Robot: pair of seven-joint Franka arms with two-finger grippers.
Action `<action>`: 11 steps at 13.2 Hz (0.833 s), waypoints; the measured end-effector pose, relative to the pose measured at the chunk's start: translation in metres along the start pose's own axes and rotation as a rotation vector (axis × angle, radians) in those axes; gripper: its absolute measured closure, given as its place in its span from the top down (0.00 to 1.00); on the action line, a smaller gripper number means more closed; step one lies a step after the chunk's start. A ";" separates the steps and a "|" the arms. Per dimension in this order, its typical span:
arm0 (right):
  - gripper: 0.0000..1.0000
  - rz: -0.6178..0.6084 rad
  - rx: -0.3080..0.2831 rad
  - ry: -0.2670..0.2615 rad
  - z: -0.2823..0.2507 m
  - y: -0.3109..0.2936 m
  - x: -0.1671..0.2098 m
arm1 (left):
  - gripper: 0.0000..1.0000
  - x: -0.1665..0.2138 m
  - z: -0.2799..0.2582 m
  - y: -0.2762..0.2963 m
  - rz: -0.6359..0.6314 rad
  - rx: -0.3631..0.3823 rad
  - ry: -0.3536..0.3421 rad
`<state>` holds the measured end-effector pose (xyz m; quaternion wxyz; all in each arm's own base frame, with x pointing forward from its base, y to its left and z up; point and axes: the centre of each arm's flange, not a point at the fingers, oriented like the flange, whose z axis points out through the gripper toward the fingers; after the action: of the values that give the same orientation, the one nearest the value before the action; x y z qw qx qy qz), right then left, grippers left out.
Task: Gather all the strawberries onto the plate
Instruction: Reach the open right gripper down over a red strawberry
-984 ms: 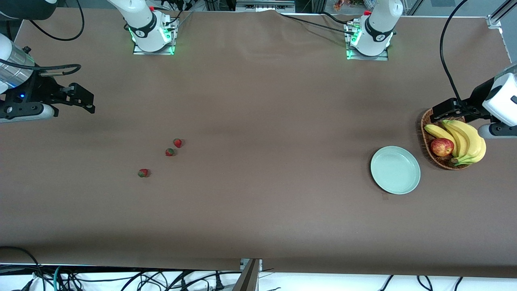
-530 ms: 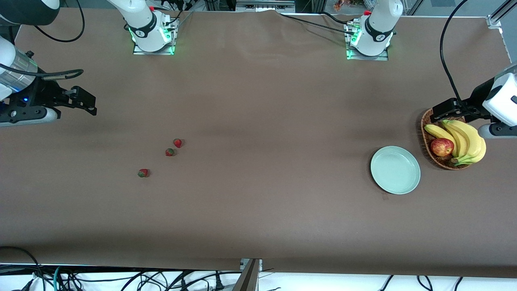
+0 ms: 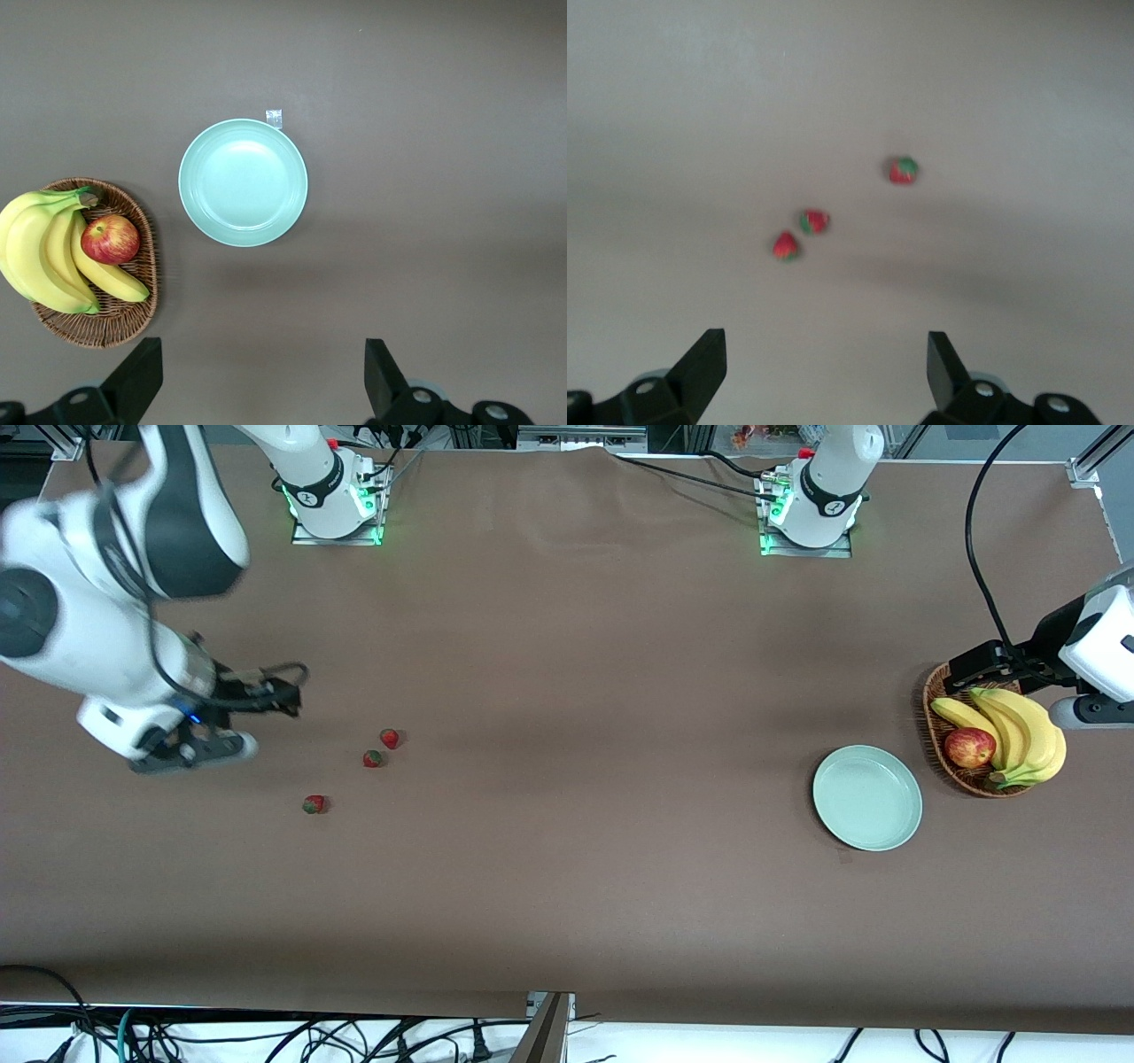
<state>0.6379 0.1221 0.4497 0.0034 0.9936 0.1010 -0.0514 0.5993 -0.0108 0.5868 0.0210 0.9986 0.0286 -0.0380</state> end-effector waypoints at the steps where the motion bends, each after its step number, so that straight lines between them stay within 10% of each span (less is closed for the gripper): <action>1: 1.00 -0.002 -0.002 0.007 0.030 0.003 0.015 | 1.00 0.000 0.000 0.000 0.000 0.000 0.000; 11: 0.99 -0.016 -0.007 0.127 0.246 0.059 0.082 | 1.00 0.001 0.000 0.000 0.000 0.000 0.000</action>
<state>0.7044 0.0766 0.1969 0.0002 0.9940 0.1089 0.0123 0.6001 -0.0105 0.5867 0.0211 0.9986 0.0288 -0.0379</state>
